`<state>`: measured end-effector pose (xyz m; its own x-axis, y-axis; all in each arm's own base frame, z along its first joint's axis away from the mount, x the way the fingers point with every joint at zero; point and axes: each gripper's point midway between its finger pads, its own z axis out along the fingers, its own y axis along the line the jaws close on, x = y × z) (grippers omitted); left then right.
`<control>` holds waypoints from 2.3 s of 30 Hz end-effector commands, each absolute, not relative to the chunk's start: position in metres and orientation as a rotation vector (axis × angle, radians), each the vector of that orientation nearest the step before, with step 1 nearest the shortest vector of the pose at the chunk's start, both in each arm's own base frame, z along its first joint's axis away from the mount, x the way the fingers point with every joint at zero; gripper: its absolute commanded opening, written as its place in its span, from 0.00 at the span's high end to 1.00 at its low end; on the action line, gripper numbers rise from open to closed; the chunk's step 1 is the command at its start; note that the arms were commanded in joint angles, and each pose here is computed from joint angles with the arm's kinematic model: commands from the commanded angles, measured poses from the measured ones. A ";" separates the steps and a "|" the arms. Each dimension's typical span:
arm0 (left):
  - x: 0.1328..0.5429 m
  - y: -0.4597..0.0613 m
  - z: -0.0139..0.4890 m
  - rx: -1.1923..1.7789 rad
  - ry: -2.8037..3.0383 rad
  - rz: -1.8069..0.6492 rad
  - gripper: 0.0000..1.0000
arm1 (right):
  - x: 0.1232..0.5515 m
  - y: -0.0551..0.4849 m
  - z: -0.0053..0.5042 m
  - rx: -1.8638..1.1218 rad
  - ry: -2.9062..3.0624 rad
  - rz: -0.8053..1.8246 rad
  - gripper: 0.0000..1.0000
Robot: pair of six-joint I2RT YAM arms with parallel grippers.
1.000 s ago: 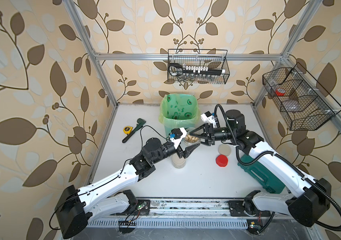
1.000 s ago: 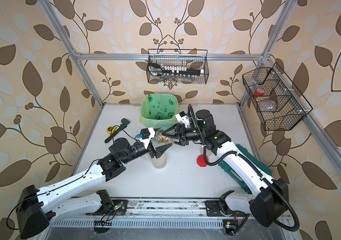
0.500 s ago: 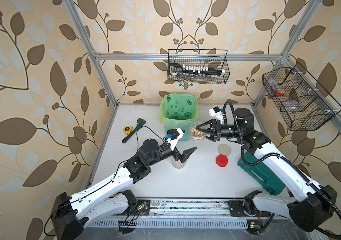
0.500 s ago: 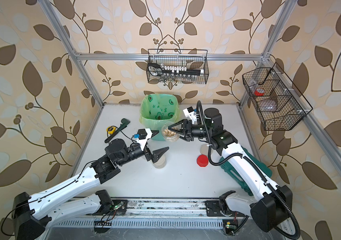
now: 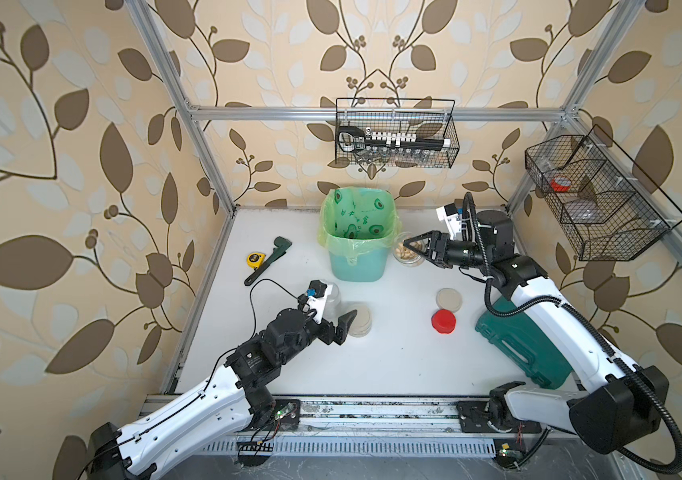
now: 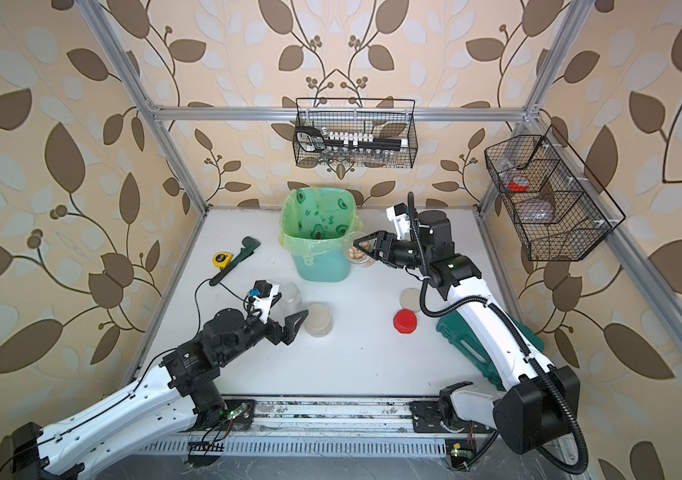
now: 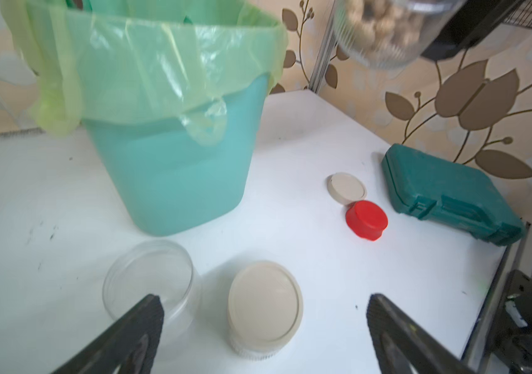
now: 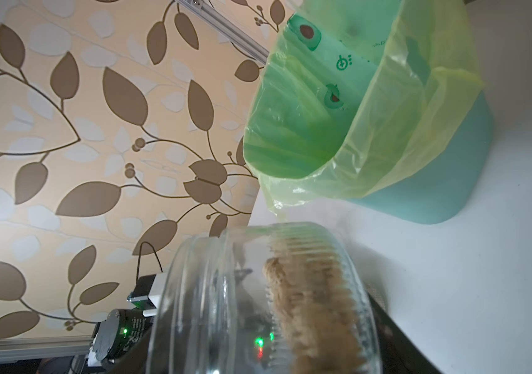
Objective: Empty moldy peanuts from jars
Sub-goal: Pour the moldy peanuts from the jar into the trash bin.
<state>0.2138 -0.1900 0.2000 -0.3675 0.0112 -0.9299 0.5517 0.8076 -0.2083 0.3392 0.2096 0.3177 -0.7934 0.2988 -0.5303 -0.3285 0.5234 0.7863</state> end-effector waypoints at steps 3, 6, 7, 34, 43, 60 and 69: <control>0.214 -0.178 0.220 0.330 1.812 -0.621 0.01 | 0.374 0.203 0.368 -0.095 1.960 1.117 1.00; 0.212 -0.183 0.221 0.357 1.824 -0.639 0.01 | 0.395 0.204 0.377 -0.089 1.962 1.069 1.00; 0.212 -0.183 0.220 0.358 1.830 -0.639 0.01 | 0.404 0.206 0.379 -0.079 1.972 1.060 1.00; 0.211 -0.170 0.206 0.276 1.904 -0.610 0.01 | 0.495 0.276 0.358 -0.385 1.971 0.026 1.00; 0.211 -0.170 0.205 0.276 1.910 -0.611 0.01 | 0.492 0.289 0.355 -0.465 1.894 -0.194 1.00; 0.212 -0.170 0.203 0.274 1.913 -0.608 0.01 | 0.483 0.298 0.354 -0.539 1.817 -0.368 1.00; 0.212 -0.171 0.203 0.275 1.916 -0.607 0.01 | 0.480 0.298 0.351 -0.587 1.790 -0.461 1.00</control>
<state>0.2084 -0.1698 0.1853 -0.4450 -0.0478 -0.8942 0.4554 0.8478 -0.2720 0.4831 0.3022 0.3192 -0.2872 -0.6097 -0.7388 -0.2329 0.7926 -0.5635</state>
